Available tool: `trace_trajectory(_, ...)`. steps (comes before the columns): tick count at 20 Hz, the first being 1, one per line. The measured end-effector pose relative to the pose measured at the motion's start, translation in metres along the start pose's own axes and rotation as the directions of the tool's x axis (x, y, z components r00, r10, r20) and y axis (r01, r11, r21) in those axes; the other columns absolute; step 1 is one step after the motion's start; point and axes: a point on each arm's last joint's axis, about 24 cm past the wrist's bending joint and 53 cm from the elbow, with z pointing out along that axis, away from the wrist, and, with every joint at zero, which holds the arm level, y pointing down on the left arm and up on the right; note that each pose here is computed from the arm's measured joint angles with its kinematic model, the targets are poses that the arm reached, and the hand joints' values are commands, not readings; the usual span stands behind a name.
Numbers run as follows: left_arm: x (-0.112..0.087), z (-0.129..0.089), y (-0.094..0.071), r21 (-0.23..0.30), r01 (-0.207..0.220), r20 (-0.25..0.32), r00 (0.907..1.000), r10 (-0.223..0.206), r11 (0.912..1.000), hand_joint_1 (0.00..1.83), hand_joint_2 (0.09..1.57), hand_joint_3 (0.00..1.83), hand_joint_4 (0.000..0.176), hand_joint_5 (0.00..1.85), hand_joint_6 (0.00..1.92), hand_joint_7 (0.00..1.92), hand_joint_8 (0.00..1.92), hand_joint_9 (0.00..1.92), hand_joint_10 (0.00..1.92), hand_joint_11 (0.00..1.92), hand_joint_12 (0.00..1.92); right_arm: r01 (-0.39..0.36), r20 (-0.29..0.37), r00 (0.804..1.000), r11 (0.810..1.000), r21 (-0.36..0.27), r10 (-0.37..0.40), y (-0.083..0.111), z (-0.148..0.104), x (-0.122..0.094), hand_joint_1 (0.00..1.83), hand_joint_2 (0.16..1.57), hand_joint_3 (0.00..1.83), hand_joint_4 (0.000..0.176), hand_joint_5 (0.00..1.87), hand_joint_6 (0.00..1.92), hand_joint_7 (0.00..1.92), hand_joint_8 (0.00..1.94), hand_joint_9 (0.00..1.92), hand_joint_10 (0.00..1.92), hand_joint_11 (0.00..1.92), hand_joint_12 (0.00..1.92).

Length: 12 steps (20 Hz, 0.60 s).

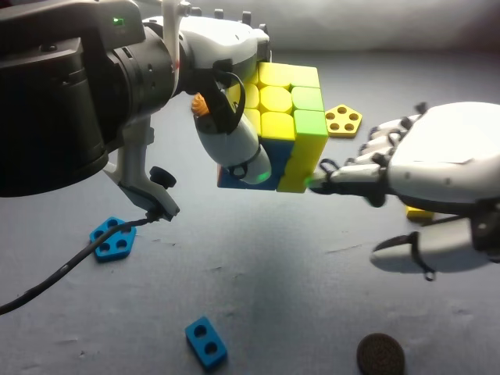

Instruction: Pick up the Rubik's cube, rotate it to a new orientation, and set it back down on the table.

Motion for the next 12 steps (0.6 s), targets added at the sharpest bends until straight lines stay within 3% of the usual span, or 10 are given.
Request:
trace_trajectory(4, 0.001, 0.0, -0.002, 0.007, 0.001, -0.003, 1.0, -0.001, 1.0, 0.97, 1.46, 0.0, 0.012, 0.47, 1.79, 0.37, 1.92, 0.22, 1.92, 0.23, 1.92, -0.031, 0.05, 0.998, 1.0, 0.004, 0.031, 0.008, -0.022, -0.023, 0.31, 1.28, 0.0, 0.0, 0.09, 0.0, 0.33, 1.27, 0.32, 1.8, 0.24, 1.92)
trace_trajectory(5, 0.0, 0.0, -0.001, 0.004, 0.001, -0.001, 1.0, -0.001, 1.0, 0.97, 1.42, 0.0, 0.0, 0.48, 1.77, 0.16, 1.92, 0.2, 1.92, 0.22, 1.92, -0.045, 0.061, 0.997, 0.999, 0.013, 0.044, 0.005, -0.025, -0.03, 0.32, 1.27, 0.0, 0.0, 0.1, 0.01, 0.35, 1.27, 0.33, 1.8, 0.25, 1.92)
trace_trajectory(7, -0.003, 0.0, -0.001, -0.001, 0.001, 0.008, 1.0, -0.001, 1.0, 0.99, 1.39, 0.0, 0.0, 0.52, 1.71, 0.13, 1.92, 0.21, 1.92, 0.23, 1.92, -0.066, 0.067, 0.996, 0.997, 0.026, 0.064, 0.002, -0.03, -0.038, 0.28, 1.27, 0.0, 0.0, 0.1, 0.0, 0.36, 1.26, 0.35, 1.8, 0.26, 1.92)
trace_trajectory(8, -0.004, -0.001, -0.001, -0.003, -0.004, 0.013, 0.9999, 0.004, 1.0, 0.98, 1.44, 0.0, 0.0, 0.49, 1.76, 0.33, 1.92, 0.22, 1.92, 0.23, 1.92, -0.074, 0.074, 0.995, 0.997, 0.031, 0.071, 0.002, -0.032, -0.044, 0.28, 1.29, 0.0, 0.0, 0.08, 0.0, 0.34, 1.25, 0.32, 1.79, 0.25, 1.92)
trace_trajectory(10, 0.0, -0.001, -0.002, 0.004, 0.012, -0.002, 0.9999, -0.012, 0.9999, 0.98, 1.45, 0.0, 0.009, 0.48, 1.78, 0.37, 1.92, 0.22, 1.92, 0.22, 1.92, -0.083, 0.103, 0.992, 0.996, 0.036, 0.079, 0.0, -0.037, -0.058, 0.27, 1.27, 0.0, 0.0, 0.1, 0.01, 0.34, 1.19, 0.3, 1.71, 0.23, 1.92)
trace_trajectory(12, 0.002, -0.001, -0.005, 0.013, 0.018, -0.007, 0.9998, -0.018, 0.9998, 0.96, 1.46, 0.01, 0.019, 0.46, 1.82, 0.37, 1.92, 0.22, 1.92, 0.24, 1.92, -0.089, 0.137, 0.987, 0.996, 0.028, 0.084, 0.002, -0.042, -0.07, 0.22, 1.28, 0.0, 0.0, 0.12, 0.01, 0.32, 0.96, 0.27, 1.51, 0.17, 1.92)
